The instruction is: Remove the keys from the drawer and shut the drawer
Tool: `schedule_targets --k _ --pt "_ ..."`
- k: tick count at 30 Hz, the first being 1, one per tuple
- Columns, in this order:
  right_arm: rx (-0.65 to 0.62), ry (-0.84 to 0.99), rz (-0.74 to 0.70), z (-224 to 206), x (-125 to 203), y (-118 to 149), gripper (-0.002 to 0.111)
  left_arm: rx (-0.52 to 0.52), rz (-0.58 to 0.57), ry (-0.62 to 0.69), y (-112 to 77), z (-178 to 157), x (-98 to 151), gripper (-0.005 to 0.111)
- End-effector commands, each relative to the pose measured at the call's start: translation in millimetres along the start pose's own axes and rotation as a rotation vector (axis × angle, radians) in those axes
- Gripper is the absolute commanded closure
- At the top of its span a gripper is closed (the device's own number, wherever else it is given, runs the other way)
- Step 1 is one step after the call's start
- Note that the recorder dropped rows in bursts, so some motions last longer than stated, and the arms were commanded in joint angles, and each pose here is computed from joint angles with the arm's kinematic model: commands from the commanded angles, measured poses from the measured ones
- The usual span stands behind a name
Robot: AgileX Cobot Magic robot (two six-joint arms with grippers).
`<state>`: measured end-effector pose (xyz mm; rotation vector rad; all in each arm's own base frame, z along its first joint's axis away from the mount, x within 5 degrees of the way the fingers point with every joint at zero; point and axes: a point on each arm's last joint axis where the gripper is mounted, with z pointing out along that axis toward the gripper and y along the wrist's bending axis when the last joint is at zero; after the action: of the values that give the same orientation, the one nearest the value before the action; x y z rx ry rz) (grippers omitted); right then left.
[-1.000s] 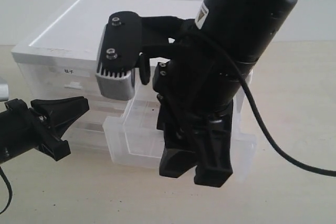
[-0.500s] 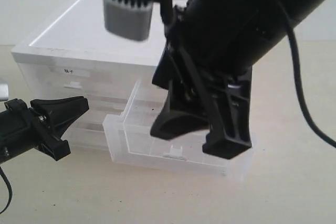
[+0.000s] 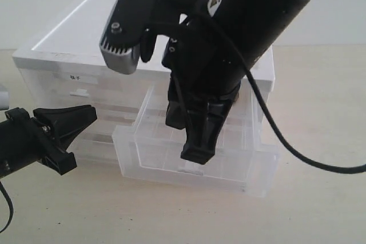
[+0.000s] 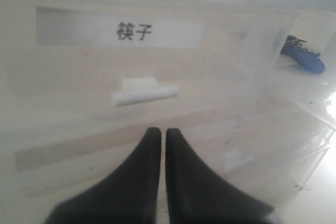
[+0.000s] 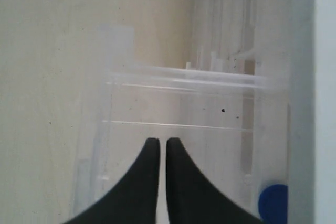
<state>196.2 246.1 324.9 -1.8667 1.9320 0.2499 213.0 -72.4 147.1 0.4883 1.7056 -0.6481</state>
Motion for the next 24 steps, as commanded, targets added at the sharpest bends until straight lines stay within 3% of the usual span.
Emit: schedule_targets --k 1,10,15,22,24 --pt "-0.027 0.052 0.014 7 3 -1 0.107 -0.014 -0.011 -0.007 2.3 2 -1 0.102" --pt "-0.188 0.072 0.041 5 4 15 0.107 -0.014 -0.011 -0.007 2.3 2 -1 0.102" --pt "-0.213 0.072 0.023 4 4 17 0.107 -0.014 -0.011 -0.007 2.3 2 -1 0.102" --pt "-0.064 -0.007 0.028 -2 -1 6 0.107 -0.012 -0.01 -0.006 2.2 2 -1 0.102" --pt "0.019 -0.021 0.06 -10 -1 1 0.1 -0.012 -0.01 -0.006 2.2 2 -1 0.102"
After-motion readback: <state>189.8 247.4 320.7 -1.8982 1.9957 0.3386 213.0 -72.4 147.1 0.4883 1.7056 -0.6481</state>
